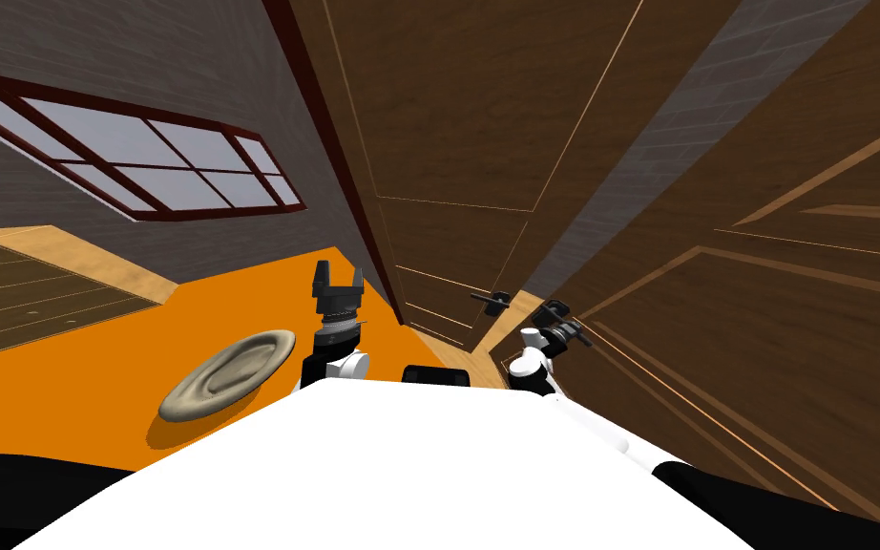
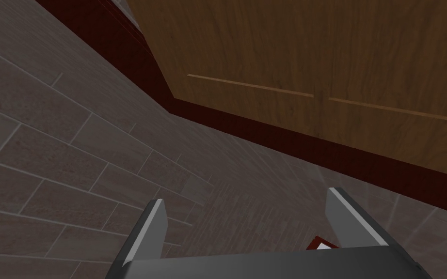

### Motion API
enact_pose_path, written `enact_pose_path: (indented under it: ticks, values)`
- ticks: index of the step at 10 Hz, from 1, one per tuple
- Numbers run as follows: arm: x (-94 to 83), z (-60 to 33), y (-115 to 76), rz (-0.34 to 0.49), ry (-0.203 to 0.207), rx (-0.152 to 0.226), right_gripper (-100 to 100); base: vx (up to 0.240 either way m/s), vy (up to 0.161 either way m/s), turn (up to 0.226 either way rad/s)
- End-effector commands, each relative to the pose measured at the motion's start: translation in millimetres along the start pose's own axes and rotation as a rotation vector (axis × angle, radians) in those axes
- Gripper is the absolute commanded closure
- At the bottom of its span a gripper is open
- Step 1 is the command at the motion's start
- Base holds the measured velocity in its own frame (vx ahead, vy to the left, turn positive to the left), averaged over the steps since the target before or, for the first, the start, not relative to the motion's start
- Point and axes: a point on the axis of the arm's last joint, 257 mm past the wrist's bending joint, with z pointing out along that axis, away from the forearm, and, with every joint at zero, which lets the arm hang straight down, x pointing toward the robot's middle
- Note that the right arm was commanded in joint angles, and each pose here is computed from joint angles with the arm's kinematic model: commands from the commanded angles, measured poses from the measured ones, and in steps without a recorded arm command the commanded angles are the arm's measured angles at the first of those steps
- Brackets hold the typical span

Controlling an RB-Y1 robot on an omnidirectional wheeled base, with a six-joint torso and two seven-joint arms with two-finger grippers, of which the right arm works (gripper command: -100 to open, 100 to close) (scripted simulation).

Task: Push the door open

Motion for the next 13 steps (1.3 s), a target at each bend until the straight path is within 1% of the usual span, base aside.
enact_pose_path:
  ticks: [1, 3, 5, 6, 8, 10, 12, 13]
  values:
    - [-30.2, 8.1, 3.8, -0.013, -0.06, -0.018, 100, -0.099, -0.142, 0.029]
    - [-42.6, 10.3, 5.8, -0.014, -0.091, -0.024, 100, -0.063, -0.125, 0.065]
    - [-42.6, 10.3, 5.8, -0.014, -0.091, -0.024, 100, 0.007, -0.039, -0.041]
    - [-55.2, 12.0, 8.2, -0.014, -0.124, -0.031, 100, -0.016, -0.056, 0.042]
    - [-55.2, 12.0, 8.2, -0.014, -0.124, -0.031, 100, -0.009, -0.043, 0.028]
    - [-67.9, 13.3, 10.7, -0.014, -0.159, -0.038, 100, -0.005, -0.051, 0.062]
    - [-80.8, 13.9, 13.3, -0.012, -0.197, -0.045, 100, -0.004, -0.103, 0.058]
    - [-72.9, 8.1, -5.8, -0.018, -0.179, -0.004, 100, 0.009, -0.085, -0.021]
